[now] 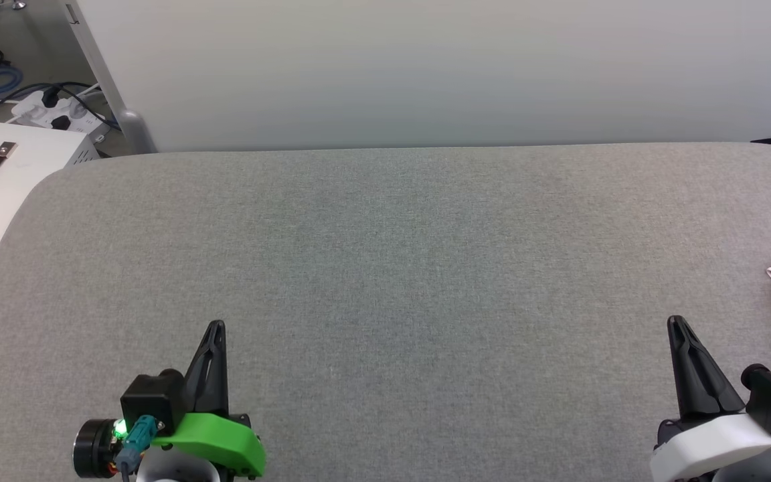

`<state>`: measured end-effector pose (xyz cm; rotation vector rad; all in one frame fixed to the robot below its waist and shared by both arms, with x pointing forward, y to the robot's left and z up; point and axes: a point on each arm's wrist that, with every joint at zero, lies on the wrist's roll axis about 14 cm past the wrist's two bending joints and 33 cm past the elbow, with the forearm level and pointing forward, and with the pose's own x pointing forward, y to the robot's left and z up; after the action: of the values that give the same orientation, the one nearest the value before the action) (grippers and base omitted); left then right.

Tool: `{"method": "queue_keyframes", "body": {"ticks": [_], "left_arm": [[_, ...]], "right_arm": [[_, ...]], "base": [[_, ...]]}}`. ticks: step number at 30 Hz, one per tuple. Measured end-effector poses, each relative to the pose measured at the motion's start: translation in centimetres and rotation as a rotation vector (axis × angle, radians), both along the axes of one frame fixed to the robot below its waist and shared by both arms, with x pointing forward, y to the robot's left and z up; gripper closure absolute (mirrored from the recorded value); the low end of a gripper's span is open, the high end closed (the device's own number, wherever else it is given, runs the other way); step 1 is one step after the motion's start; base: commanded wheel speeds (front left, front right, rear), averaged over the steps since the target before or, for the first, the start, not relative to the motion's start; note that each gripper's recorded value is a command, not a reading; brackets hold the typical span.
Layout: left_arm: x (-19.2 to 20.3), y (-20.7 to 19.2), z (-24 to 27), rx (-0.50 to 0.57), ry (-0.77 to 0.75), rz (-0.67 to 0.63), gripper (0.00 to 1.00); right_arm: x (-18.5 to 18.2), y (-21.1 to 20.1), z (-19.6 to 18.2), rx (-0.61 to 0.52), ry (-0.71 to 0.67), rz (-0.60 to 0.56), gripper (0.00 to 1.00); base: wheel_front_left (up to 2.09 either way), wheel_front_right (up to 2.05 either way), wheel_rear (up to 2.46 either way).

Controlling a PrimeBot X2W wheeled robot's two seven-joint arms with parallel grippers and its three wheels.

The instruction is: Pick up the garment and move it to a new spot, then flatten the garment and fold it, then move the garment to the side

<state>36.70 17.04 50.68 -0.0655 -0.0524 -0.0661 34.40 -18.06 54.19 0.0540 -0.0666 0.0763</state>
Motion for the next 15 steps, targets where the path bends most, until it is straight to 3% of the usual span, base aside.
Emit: {"method": "queue_keyframes", "body": {"ticks": [15], "left_arm": [[0.09, 0.07, 0.19, 0.013, 0.009, 0.01, 1.0]], "right_arm": [[0.38, 0.33, -0.19, -0.014, 0.006, 0.009, 1.0]], "base": [[0.0, 0.0, 0.0]]}}
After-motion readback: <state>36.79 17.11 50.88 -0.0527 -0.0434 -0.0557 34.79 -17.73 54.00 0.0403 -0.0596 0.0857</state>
